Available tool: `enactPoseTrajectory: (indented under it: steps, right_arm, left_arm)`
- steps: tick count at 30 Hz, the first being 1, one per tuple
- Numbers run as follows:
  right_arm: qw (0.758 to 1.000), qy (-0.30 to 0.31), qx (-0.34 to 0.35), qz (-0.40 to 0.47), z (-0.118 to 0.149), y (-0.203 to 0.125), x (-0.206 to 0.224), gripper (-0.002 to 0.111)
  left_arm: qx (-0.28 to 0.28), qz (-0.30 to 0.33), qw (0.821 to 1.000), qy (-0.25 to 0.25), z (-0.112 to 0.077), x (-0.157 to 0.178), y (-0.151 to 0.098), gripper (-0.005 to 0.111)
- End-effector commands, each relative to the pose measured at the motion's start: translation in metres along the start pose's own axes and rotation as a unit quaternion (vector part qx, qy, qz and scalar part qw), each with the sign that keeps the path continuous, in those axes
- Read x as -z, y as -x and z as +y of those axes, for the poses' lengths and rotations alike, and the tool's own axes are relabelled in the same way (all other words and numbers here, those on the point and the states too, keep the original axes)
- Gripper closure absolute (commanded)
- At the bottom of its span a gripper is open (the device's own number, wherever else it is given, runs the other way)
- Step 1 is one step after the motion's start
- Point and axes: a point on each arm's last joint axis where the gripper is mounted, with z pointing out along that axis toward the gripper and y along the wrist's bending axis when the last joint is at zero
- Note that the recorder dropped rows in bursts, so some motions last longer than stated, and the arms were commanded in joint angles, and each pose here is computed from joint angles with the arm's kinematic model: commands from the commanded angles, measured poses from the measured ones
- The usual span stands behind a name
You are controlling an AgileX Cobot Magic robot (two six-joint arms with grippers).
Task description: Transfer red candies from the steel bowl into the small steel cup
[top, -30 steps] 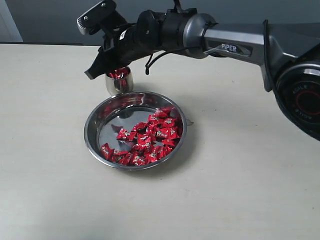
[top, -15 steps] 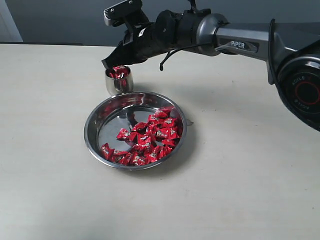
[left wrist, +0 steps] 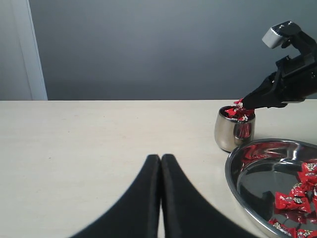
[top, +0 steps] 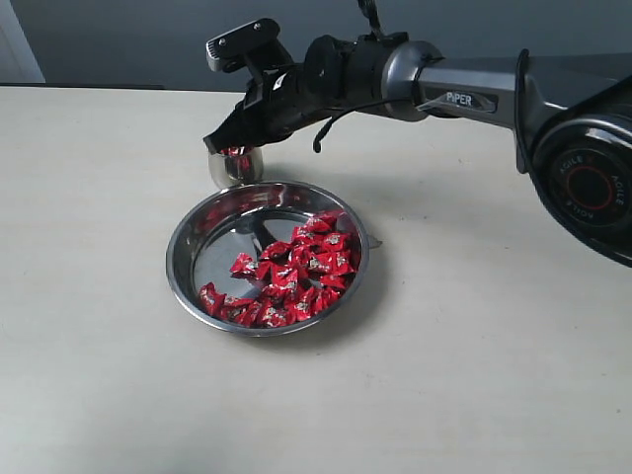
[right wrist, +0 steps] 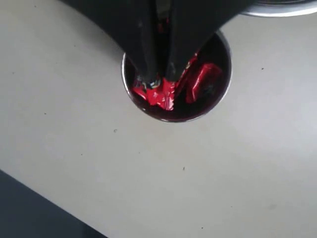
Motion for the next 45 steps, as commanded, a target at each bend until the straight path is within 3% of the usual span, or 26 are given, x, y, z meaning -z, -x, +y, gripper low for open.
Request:
enactPoseTrajectory:
  steps: [1, 15, 20, 22, 45]
  right_arm:
    - [1.000, 0.004, -0.001, 0.006, -0.001, 0.000, 0.000, 0.102]
    - [1.000, 0.009, -0.004, 0.008, 0.003, -0.001, 0.000, 0.101]
    - [1.000, 0.008, -0.005, 0.007, 0.003, 0.000, 0.000, 0.076]
    - [1.000, 0.007, -0.005, 0.005, 0.003, 0.000, 0.000, 0.071]
    - [0.998, 0.002, -0.040, -0.047, 0.001, 0.019, 0.007, 0.070]
  left_arm:
    - [0.002, -0.005, 1.000, 0.000, 0.000, 0.000, 0.001, 0.106]
    - [0.002, -0.005, 1.000, 0.000, 0.000, 0.000, 0.001, 0.106]
    - [0.002, -0.005, 1.000, 0.000, 0.000, 0.000, 0.001, 0.106]
    - [0.002, -0.005, 1.000, 0.000, 0.000, 0.000, 0.001, 0.106]
    - [0.002, -0.005, 1.000, 0.000, 0.000, 0.000, 0.001, 0.106]
